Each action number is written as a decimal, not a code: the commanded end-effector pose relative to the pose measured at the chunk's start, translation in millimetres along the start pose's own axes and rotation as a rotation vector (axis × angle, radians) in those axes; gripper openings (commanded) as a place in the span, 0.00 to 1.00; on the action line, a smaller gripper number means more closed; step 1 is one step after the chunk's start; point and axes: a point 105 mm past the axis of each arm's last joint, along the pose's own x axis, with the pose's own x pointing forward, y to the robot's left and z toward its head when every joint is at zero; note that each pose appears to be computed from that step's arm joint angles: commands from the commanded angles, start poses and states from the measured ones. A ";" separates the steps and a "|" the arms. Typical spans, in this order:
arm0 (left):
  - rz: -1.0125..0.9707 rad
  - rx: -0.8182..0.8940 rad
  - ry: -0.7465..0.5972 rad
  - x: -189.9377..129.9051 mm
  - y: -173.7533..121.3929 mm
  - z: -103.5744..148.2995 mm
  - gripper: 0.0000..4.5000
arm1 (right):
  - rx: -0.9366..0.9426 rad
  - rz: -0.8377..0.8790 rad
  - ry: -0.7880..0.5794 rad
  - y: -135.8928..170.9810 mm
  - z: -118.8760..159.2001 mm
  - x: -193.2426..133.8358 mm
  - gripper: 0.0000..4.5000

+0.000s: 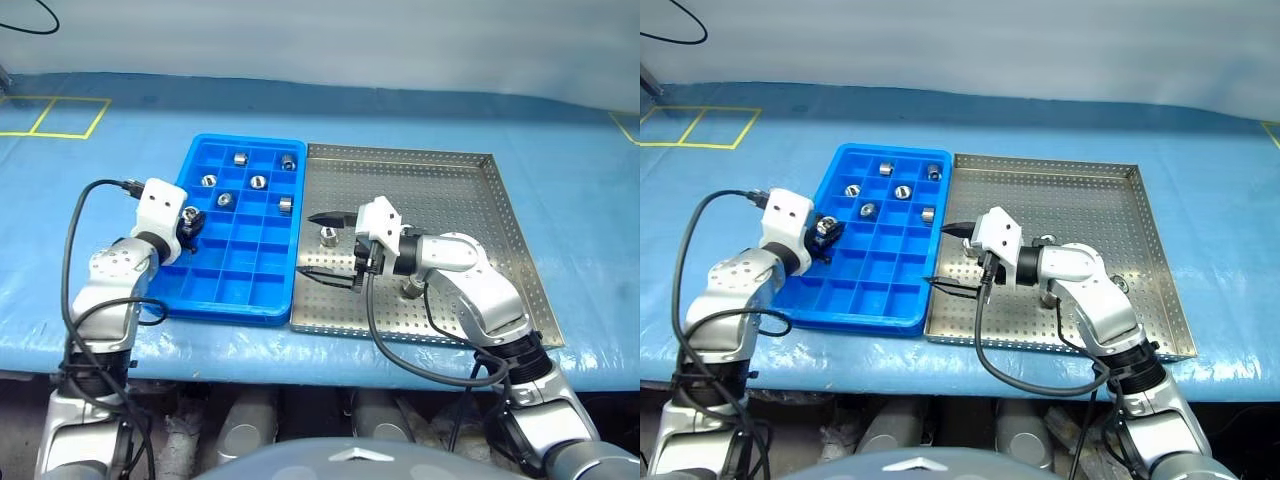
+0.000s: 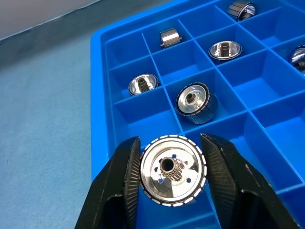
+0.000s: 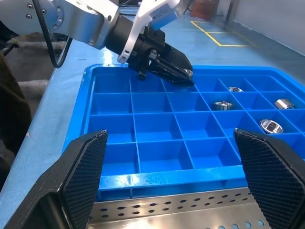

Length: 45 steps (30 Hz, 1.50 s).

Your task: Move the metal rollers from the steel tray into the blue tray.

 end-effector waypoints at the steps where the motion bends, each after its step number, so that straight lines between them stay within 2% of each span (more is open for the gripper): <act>1: 0.035 0.029 -0.035 1.7 5.0 9.9 0.38 | -0.047 -0.024 -0.043 -2.4 13.6 -3.5 1.00; 6: 0.053 0.044 -0.027 0.7 9.2 7.4 0.38 | -0.046 -0.045 -0.040 -4.7 12.8 -5.7 1.00; 8: 0.057 0.043 -0.026 -0.1 10.5 6.8 0.54 | -0.047 -0.048 -0.039 -5.2 12.7 -5.8 1.00; 10: 0.057 0.024 -0.015 -0.4 10.5 4.9 0.65 | -0.048 -0.051 -0.040 -5.8 12.9 -5.7 1.00; 13: 0.047 0.010 -0.024 -0.6 7.3 7.4 0.65 | -0.050 -0.056 -0.043 -6.5 13.5 -5.3 1.00; 16: 0.001 -0.003 -0.094 -0.7 -2.3 22.6 0.65 | -0.054 -0.062 -0.044 -7.1 14.0 -5.8 1.00; 20: -0.175 -0.019 -0.259 -4.0 -38.8 63.0 0.65 | -0.064 -0.106 -0.010 -13.3 9.8 -14.0 1.00; 23: -0.405 -0.004 -0.392 -11.1 -86.1 98.2 0.65 | -0.071 -0.171 0.044 -21.1 1.3 -26.0 1.00; 25: -0.506 0.021 -0.416 -12.7 -106.8 107.5 0.65 | -0.073 -0.198 0.061 -23.0 -1.3 -31.3 1.00; 29: -0.661 0.119 -0.335 -1.7 -140.0 100.0 0.65 | -0.075 -0.253 0.081 -24.1 -4.0 -41.6 1.00; 32: -0.719 0.214 -0.238 9.0 -150.2 85.9 0.65 | -0.078 -0.294 0.108 -24.6 -7.3 -49.9 1.00; 38: -0.779 0.397 -0.125 22.4 -150.5 74.3 0.65 | -0.075 -0.323 0.172 -20.7 -16.7 -61.2 1.00; 45: -0.802 0.519 -0.049 37.7 -148.9 70.7 0.65 | -0.072 -0.341 0.163 -17.9 -16.3 -60.3 1.00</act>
